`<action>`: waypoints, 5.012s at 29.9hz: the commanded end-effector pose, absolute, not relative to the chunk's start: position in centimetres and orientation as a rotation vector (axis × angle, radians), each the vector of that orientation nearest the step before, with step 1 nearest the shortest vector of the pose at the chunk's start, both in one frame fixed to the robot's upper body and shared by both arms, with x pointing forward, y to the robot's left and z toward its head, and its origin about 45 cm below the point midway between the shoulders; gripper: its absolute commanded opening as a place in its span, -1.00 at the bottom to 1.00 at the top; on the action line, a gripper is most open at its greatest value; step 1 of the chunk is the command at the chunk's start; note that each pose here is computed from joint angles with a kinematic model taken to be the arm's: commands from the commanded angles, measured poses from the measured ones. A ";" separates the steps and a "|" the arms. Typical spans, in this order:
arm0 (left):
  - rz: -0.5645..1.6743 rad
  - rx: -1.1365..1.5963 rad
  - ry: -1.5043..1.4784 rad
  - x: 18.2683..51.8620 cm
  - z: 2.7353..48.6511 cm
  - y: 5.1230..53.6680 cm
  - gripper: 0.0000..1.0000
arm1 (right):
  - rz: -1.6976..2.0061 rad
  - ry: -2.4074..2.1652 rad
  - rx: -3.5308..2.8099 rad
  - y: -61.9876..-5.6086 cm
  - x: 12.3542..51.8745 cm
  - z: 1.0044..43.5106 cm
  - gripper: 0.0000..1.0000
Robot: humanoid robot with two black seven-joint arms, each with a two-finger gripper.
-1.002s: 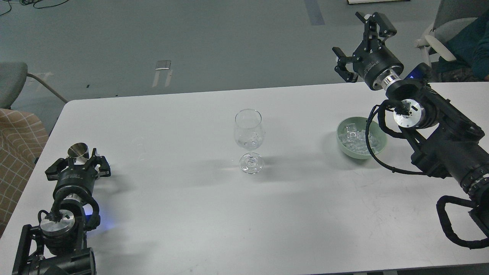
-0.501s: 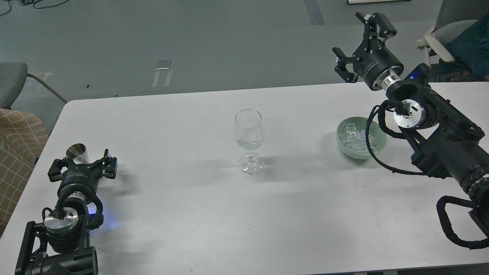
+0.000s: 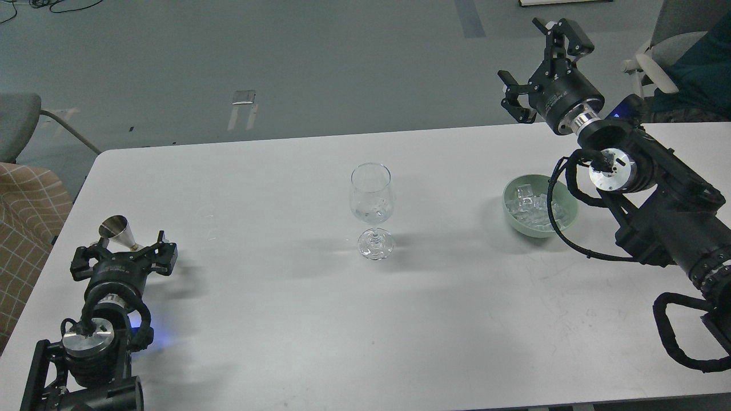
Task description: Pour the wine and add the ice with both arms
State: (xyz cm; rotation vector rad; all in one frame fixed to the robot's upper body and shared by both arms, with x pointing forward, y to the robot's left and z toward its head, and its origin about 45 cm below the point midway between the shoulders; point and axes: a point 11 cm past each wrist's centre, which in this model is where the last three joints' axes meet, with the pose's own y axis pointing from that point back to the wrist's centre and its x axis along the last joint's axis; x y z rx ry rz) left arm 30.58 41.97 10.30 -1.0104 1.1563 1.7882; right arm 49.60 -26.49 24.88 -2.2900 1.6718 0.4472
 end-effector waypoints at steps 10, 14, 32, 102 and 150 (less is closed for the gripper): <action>1.790 -1.036 1.185 28.6 9.6 42.4 0.96 | 0.450 1.671 -2.290 -26.4 49.6 24.8 1.00; 1.795 -1.035 1.182 27.9 9.6 42.6 0.96 | 0.452 1.669 -2.291 -26.3 49.6 24.8 1.00; 1.810 -1.157 1.095 25.0 12.1 47.2 0.96 | 0.453 1.679 -2.288 -26.7 49.4 24.5 1.00; 1.482 -0.363 0.007 39.6 32.7 46.4 0.96 | -1.765 1.805 -3.188 -36.8 35.8 15.6 1.00; 1.459 -0.380 0.008 39.7 32.8 45.5 0.96 | -1.661 1.557 -3.458 -33.5 37.2 11.8 0.43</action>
